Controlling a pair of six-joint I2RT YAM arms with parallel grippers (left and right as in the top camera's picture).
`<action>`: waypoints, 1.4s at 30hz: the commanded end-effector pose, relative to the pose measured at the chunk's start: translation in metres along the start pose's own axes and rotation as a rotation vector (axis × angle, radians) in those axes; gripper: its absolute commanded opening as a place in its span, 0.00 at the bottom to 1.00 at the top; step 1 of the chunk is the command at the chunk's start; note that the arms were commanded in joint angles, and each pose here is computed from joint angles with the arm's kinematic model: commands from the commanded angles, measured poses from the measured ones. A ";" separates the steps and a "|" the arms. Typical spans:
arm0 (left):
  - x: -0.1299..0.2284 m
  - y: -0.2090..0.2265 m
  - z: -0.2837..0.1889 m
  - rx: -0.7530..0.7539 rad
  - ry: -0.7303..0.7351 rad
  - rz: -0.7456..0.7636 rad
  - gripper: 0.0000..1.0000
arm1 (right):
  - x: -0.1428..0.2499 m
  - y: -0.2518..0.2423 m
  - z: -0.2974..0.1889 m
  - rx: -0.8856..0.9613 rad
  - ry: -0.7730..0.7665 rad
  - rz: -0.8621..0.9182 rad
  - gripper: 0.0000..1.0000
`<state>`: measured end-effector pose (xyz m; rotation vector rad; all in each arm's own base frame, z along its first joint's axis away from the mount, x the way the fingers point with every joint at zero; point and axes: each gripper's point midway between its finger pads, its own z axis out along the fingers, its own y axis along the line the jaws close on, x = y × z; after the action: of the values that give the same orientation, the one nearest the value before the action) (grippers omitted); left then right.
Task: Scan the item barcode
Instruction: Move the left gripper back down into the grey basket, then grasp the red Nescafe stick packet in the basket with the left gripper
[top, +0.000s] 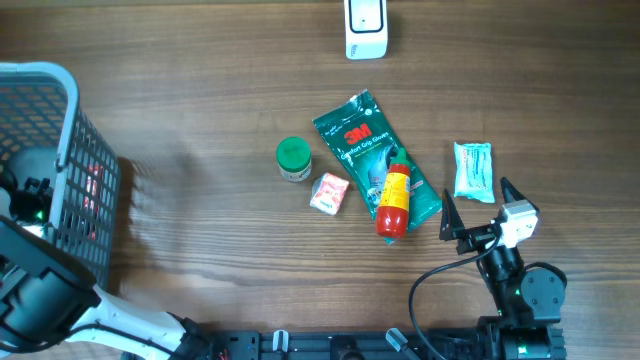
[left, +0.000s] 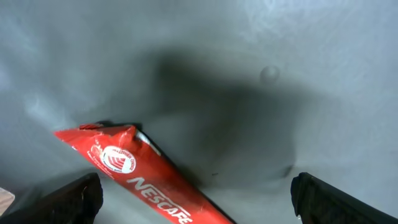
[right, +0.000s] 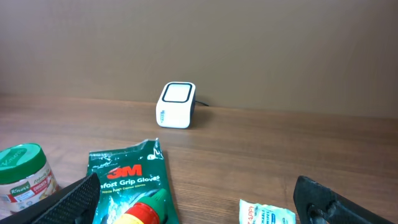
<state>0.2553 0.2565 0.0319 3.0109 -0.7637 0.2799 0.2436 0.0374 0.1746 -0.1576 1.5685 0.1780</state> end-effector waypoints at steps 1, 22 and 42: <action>-0.045 -0.006 -0.002 0.038 -0.260 -0.019 0.99 | -0.002 0.002 0.000 -0.009 -0.008 -0.012 1.00; 0.024 -0.020 -0.019 0.108 0.219 0.237 0.93 | -0.002 0.002 0.000 -0.009 -0.008 -0.012 1.00; 0.077 -0.024 -0.042 0.250 0.109 0.387 1.00 | -0.002 0.002 0.000 -0.009 -0.008 -0.012 1.00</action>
<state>0.3205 0.2493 0.0874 2.9518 -1.3270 0.7235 0.2436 0.0374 0.1746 -0.1576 1.5685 0.1780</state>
